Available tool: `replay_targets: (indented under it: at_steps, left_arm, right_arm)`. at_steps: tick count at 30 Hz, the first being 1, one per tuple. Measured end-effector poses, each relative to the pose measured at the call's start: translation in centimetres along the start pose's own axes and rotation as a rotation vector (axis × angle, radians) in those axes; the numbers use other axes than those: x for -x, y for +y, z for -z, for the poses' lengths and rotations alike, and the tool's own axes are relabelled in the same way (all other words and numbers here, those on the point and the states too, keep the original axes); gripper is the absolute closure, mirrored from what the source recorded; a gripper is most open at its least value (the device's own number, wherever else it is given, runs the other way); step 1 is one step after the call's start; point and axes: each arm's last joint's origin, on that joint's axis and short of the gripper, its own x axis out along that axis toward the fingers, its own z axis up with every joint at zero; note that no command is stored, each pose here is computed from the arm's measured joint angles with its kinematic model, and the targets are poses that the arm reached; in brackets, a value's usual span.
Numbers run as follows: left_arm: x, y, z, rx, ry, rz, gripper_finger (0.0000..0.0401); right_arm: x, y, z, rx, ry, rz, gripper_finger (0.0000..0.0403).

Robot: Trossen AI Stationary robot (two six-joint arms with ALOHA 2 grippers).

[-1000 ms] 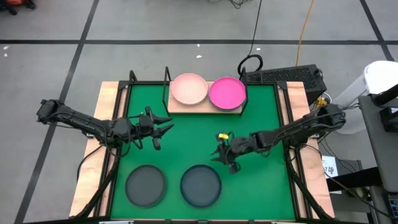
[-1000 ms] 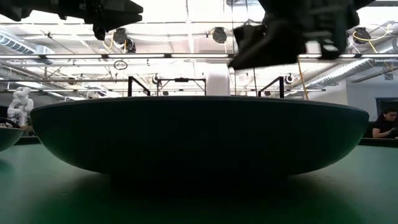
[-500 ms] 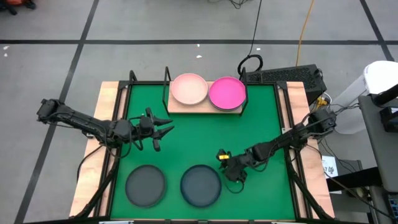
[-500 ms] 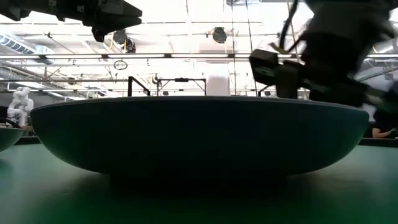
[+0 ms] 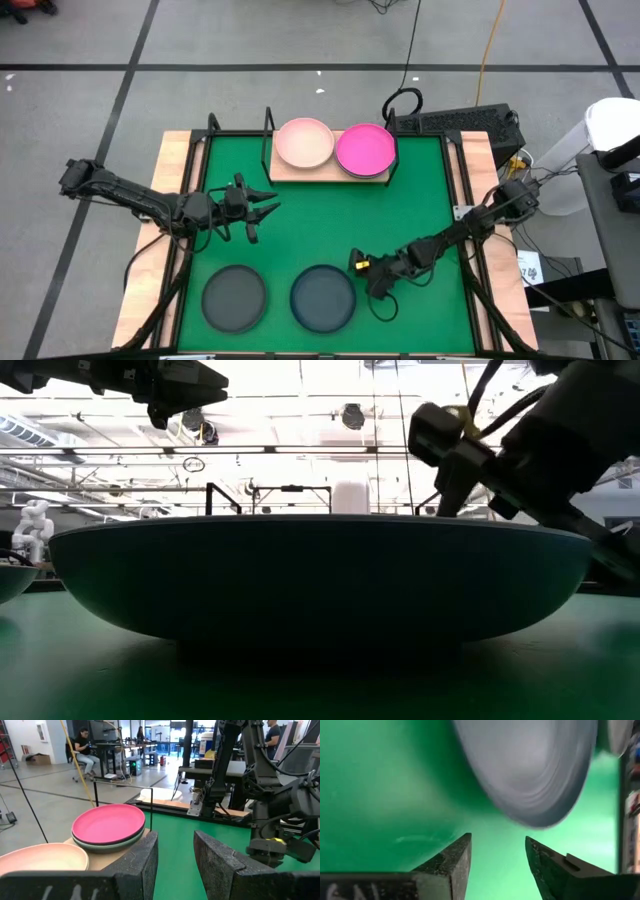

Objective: Place and stack plates onto a shelf
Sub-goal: Stack the dark blue plate on top of the peach plate on the shelf

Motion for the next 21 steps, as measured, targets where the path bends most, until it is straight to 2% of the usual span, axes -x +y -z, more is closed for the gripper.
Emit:
replay_targets:
  at_steps: [9, 21]
  left_arm:
    - [0.0, 0.0, 0.1, -0.002, 0.008, -0.001, 0.0270]
    - [0.0, 0.0, 0.1, 0.008, 0.008, -0.001, 0.0270]
  right_arm:
    - [0.3, -0.2, -1.2, 0.108, -0.072, 0.066, 0.0230]
    - [0.3, -0.1, -1.5, 0.075, -0.159, 0.012, 0.0232]
